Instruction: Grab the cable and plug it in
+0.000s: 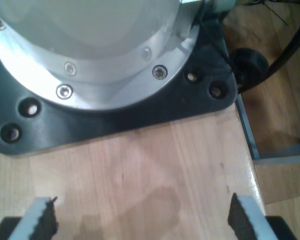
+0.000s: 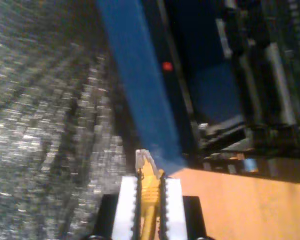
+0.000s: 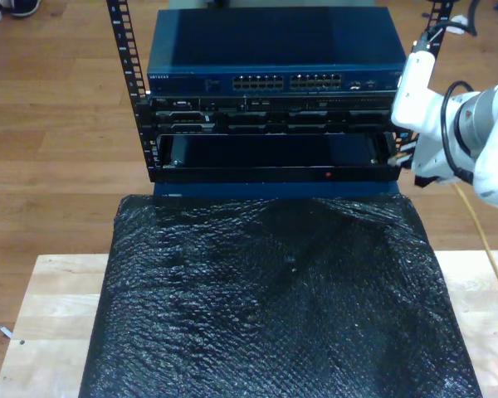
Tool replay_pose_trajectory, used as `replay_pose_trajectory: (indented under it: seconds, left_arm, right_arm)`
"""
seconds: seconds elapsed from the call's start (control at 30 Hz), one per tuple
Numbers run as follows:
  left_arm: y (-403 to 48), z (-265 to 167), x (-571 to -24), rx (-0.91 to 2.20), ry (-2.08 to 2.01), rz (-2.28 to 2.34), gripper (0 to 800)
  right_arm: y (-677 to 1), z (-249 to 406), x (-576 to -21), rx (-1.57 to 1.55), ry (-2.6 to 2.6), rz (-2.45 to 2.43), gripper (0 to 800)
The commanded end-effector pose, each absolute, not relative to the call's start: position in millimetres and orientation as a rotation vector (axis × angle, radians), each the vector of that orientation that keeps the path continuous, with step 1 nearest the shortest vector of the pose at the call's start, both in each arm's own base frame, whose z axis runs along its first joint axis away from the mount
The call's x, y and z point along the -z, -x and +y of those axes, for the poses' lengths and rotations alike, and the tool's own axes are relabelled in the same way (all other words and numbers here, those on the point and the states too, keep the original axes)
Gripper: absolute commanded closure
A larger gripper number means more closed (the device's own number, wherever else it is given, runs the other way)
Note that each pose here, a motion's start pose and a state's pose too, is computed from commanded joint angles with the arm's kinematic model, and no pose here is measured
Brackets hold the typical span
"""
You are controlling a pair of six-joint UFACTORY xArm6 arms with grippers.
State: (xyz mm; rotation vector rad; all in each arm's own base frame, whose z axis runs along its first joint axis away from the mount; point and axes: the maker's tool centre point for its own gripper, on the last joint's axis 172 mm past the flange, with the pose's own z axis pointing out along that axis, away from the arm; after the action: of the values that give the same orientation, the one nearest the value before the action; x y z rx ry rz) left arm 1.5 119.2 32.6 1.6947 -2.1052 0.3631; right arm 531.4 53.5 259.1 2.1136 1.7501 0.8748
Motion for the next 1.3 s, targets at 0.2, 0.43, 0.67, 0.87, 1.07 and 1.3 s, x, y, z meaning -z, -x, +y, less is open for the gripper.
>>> replay_pose_trajectory:
  seconds: [0.2,0.43,0.67,0.87,1.07,1.3]
  left_arm:
    - [-2,119,-33,-0.363,-1.695,-2.105,0]
    - [-2,119,-33,-0.363,-1.695,-2.105,0]
    - [-2,119,-33,-0.363,-1.695,-2.105,0]
    - [-2,119,-33,-0.363,-1.695,-2.105,0]
    - [-2,119,-33,-0.363,-1.695,-2.105,0]
    - [-2,119,-33,-0.363,-1.695,-2.105,0]
  right_arm:
    - [-552,83,-255,-0.895,-1.982,1.820,800]
    - [-567,122,-277,-1.014,-1.830,1.780,800]
    - [-564,145,-284,-1.075,-1.739,1.758,800]
    - [-566,142,-265,-1.054,-1.747,1.750,800]
    - [-562,151,-260,-1.052,-1.741,1.773,800]
    - [-566,159,-278,-1.102,-1.680,1.740,800]
